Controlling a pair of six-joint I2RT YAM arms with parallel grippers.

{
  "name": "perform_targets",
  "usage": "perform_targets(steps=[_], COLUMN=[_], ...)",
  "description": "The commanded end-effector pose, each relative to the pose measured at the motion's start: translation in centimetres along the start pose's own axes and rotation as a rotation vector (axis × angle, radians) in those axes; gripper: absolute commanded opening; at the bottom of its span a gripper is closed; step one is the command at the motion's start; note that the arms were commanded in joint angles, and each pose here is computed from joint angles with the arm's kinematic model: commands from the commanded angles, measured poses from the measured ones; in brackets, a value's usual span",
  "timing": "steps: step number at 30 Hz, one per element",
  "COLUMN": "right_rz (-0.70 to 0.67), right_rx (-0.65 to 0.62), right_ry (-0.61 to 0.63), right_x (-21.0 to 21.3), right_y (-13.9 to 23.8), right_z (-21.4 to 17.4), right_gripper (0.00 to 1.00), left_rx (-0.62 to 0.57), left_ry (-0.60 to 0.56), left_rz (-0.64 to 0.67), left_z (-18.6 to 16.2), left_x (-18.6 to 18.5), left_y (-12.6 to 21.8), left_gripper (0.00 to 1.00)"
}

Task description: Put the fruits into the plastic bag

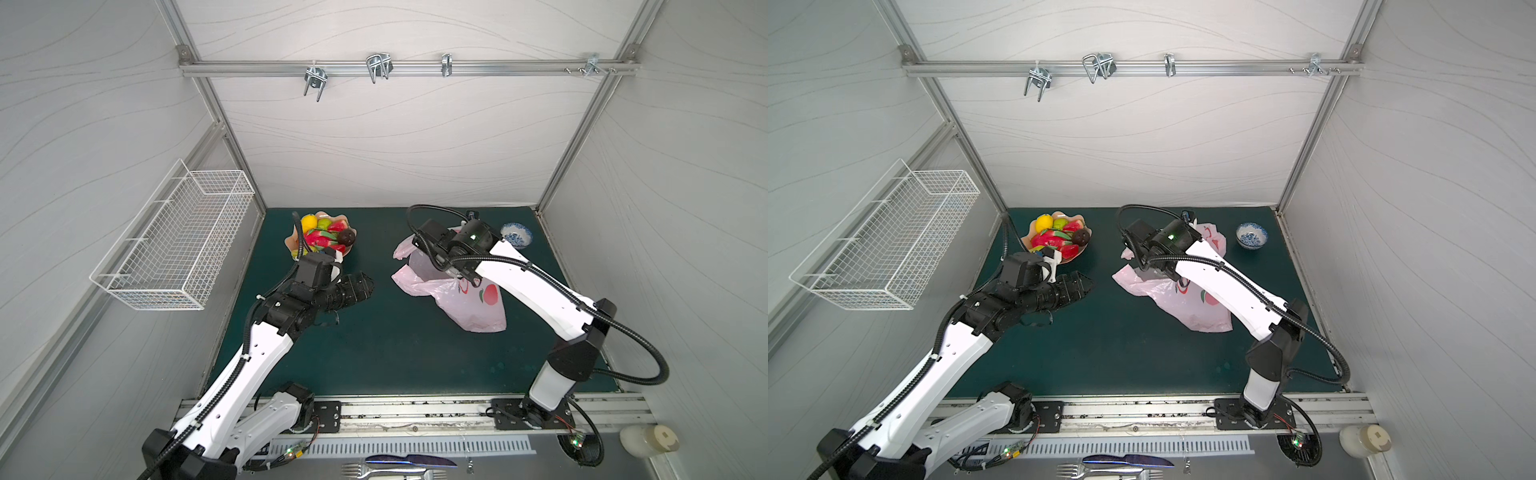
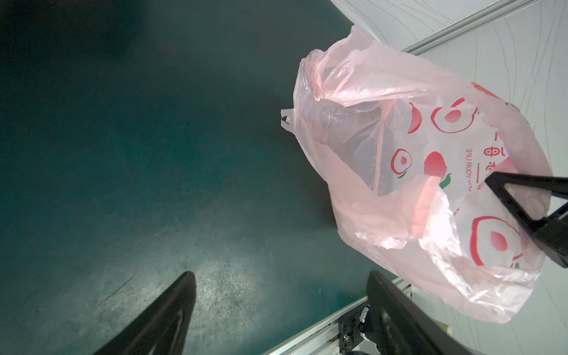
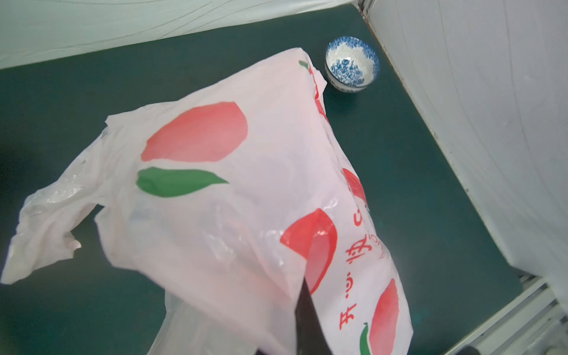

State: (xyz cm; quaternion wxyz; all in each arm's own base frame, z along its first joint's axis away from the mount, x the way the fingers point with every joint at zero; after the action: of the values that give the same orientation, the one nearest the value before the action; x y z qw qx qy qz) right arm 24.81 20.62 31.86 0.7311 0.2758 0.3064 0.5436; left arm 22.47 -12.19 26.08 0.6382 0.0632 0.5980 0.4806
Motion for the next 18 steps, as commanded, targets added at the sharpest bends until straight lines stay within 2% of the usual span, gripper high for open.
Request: perform_targets(steps=[1,5,11,18], right_rz=[0.087,0.16,0.263,0.367], right_rx=[-0.027,-0.006,0.052,0.101], right_ry=[-0.189,-0.224,-0.227,-0.271], right_x=[0.0,0.2,0.8,0.1], right_y=[0.0,-0.9,-2.3,-3.8], right_z=[0.2,0.1,-0.2,-0.2], right_gripper=[0.0,0.0,0.0,0.0], left_rx=[-0.003,-0.03,-0.059,-0.122], left_ry=[0.055,0.072,0.108,0.061], left_rz=[-0.095,-0.081,0.049,0.234], left_z=[2.3,3.9,5.5,7.8], left_x=[-2.1,-2.2,-0.4,0.9], left_y=[0.4,0.3,-1.5,-1.5], left_gripper=[0.88,0.88,0.88,0.9])
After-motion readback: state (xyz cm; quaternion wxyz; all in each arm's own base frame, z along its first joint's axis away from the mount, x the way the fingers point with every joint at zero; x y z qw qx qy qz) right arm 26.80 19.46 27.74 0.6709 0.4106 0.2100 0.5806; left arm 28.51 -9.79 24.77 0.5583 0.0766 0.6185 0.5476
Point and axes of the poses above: each gripper's point midway between its finger pads, its own y axis back along the fingers, its own x axis along the line the jaws close on, z = x × y, the point moved 6 cm from there along y, back along the fingers, and after that the axes turned 9 degrees about y, right-handed, at the moved point
